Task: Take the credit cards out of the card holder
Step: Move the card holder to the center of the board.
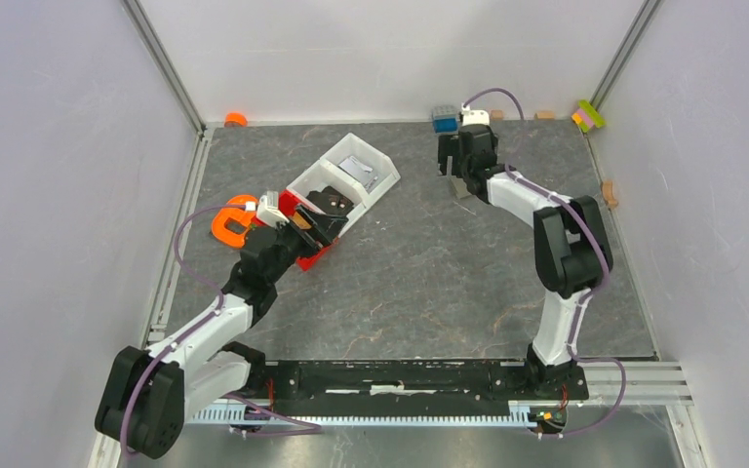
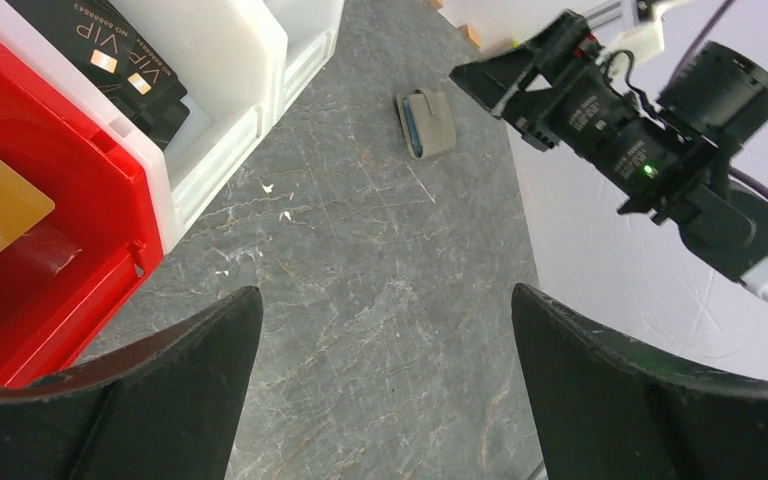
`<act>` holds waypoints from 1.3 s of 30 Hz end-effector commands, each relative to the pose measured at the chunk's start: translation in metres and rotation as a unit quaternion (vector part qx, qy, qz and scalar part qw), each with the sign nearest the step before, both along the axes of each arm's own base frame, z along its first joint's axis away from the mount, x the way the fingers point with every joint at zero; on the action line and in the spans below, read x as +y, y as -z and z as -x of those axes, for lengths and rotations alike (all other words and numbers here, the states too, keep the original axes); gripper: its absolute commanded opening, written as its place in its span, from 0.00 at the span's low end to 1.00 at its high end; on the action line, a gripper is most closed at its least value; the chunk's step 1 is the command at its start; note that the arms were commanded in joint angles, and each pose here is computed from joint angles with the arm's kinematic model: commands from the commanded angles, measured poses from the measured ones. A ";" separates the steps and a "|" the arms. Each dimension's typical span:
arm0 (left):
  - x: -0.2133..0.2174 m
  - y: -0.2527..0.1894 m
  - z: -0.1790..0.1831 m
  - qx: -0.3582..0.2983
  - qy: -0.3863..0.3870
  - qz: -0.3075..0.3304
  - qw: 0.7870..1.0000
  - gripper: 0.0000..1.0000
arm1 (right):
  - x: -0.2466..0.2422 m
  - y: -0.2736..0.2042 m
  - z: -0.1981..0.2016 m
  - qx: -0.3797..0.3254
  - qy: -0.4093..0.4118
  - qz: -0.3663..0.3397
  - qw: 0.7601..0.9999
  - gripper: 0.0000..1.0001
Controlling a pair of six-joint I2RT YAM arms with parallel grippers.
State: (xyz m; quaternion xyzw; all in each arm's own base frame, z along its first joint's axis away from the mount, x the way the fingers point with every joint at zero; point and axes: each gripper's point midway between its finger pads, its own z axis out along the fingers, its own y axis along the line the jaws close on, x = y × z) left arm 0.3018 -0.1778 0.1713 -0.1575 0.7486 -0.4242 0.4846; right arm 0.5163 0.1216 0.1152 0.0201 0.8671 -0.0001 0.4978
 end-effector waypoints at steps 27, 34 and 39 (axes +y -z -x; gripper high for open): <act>-0.011 -0.017 -0.005 -0.031 0.025 -0.018 0.999 1.00 | 0.017 0.104 0.050 0.167 -0.096 0.010 0.981 0.57; -0.011 -0.018 -0.004 -0.031 0.028 -0.020 0.999 1.00 | 0.062 0.094 0.119 0.130 -0.152 -0.003 0.980 0.29; -0.012 -0.016 -0.005 -0.028 0.029 -0.022 0.999 1.00 | 0.108 0.059 0.162 0.082 -0.227 -0.019 0.970 0.22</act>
